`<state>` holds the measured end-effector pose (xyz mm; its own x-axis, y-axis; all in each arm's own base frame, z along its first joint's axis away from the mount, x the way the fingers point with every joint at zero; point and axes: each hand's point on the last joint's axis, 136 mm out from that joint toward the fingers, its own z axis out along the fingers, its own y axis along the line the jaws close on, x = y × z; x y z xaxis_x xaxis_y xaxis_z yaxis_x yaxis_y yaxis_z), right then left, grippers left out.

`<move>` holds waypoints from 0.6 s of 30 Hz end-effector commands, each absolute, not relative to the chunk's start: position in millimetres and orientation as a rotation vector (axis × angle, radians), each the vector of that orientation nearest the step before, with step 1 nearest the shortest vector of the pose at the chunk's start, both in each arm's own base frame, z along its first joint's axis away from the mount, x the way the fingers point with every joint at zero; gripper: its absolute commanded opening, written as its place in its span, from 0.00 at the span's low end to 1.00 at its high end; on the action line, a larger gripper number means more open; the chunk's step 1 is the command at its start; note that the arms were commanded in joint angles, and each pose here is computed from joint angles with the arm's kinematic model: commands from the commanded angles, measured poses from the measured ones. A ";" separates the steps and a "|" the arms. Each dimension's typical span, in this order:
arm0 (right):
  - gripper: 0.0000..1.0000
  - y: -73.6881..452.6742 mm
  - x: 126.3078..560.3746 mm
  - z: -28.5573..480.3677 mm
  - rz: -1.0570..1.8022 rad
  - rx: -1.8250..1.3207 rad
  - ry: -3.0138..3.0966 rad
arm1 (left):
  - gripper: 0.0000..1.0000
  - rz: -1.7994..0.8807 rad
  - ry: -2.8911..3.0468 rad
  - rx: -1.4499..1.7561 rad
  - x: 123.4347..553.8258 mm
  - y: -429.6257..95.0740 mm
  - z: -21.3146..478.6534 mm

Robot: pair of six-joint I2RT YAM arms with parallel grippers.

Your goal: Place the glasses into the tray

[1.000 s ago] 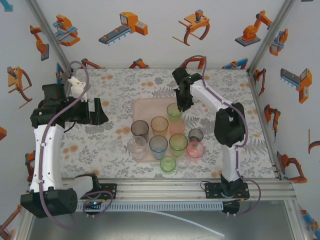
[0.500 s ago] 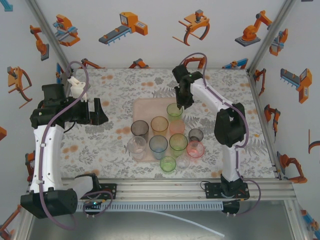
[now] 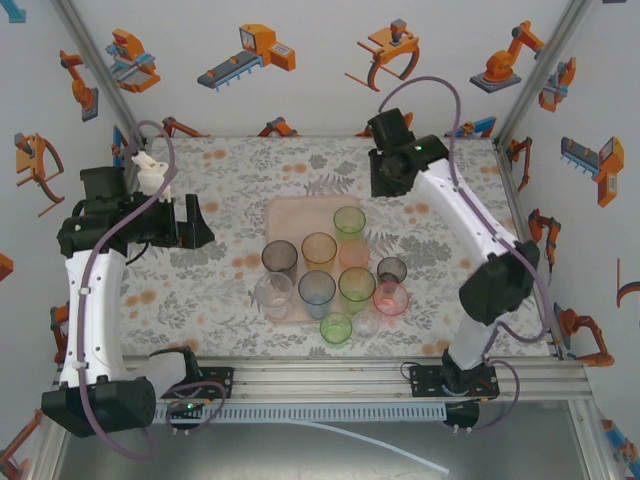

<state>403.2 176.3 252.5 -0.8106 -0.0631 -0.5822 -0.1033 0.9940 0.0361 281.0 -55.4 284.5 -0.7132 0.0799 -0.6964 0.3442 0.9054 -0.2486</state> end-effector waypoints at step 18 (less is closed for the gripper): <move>0.32 99.2 251.5 243.1 0.207 0.146 2.544 | 0.97 -0.544 2.294 0.292 268.4 -63.7 296.5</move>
<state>266.7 104.0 245.6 -0.8163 0.1014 -0.5686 0.0227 0.9893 0.1439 273.1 -60.4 296.6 -0.6905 0.0532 -0.7213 0.3520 0.8959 -0.2710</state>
